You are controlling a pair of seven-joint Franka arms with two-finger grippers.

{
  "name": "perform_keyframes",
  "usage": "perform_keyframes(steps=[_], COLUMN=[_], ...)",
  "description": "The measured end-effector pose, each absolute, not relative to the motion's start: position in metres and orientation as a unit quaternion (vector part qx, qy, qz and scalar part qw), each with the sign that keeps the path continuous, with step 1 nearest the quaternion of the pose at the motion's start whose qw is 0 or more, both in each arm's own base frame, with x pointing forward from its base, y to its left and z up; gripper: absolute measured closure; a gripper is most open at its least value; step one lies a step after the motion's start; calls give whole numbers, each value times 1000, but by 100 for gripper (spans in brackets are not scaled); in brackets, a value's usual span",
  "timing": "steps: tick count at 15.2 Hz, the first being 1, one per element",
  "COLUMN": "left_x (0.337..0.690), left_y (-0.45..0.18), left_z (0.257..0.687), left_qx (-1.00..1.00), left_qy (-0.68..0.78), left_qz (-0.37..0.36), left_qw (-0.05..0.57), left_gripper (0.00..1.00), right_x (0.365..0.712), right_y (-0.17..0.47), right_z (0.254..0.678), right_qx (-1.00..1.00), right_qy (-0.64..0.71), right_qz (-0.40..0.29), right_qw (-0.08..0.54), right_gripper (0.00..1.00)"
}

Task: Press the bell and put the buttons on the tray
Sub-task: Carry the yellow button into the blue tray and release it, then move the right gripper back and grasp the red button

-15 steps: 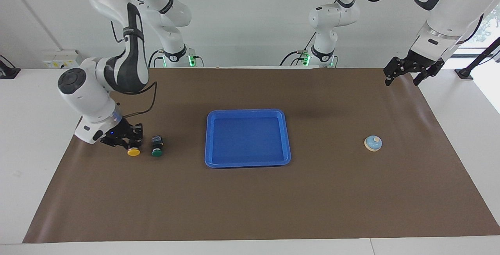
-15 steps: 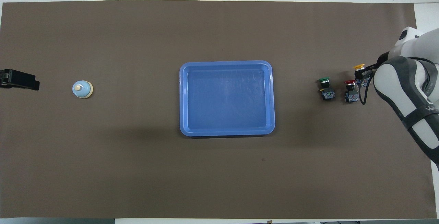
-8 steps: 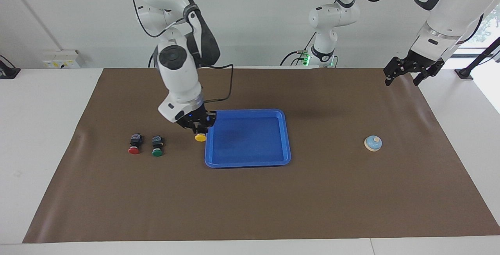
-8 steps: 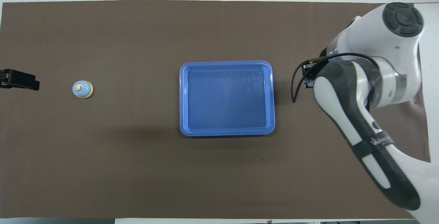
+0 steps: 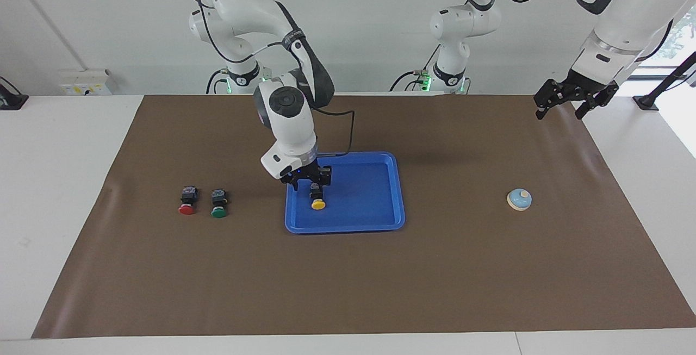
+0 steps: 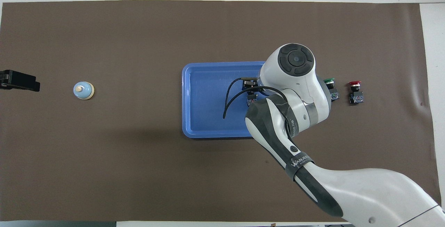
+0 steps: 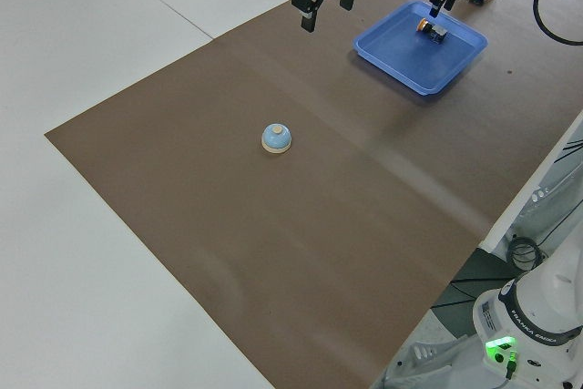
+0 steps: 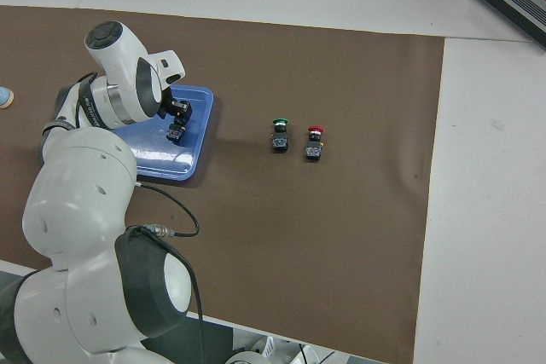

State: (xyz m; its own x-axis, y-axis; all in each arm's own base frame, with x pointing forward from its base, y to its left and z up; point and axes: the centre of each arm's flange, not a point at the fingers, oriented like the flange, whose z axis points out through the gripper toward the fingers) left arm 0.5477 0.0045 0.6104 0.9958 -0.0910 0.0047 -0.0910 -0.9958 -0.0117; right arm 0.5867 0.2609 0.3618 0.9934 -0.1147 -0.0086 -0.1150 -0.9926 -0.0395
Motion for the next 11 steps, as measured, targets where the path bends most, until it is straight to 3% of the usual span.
perform_keyframes(steps=[2,5,11], left_x=[548,548,548], left_y=[5,5,5], left_z=[610,610,610], left_qx=[-999,-999,-999], left_qy=[46,46,46], left_qz=[-3,-3,-3], left_qw=[6,6,6], left_gripper=[0,0,0], right_x=[595,618,638], right_y=[248,186,52], right_z=[386,406,391], right_qx=[-999,-1000,-999], right_qy=[40,-3,-38], right_qz=[4,-6,5], right_qw=[19,20,16], right_gripper=[0,0,0])
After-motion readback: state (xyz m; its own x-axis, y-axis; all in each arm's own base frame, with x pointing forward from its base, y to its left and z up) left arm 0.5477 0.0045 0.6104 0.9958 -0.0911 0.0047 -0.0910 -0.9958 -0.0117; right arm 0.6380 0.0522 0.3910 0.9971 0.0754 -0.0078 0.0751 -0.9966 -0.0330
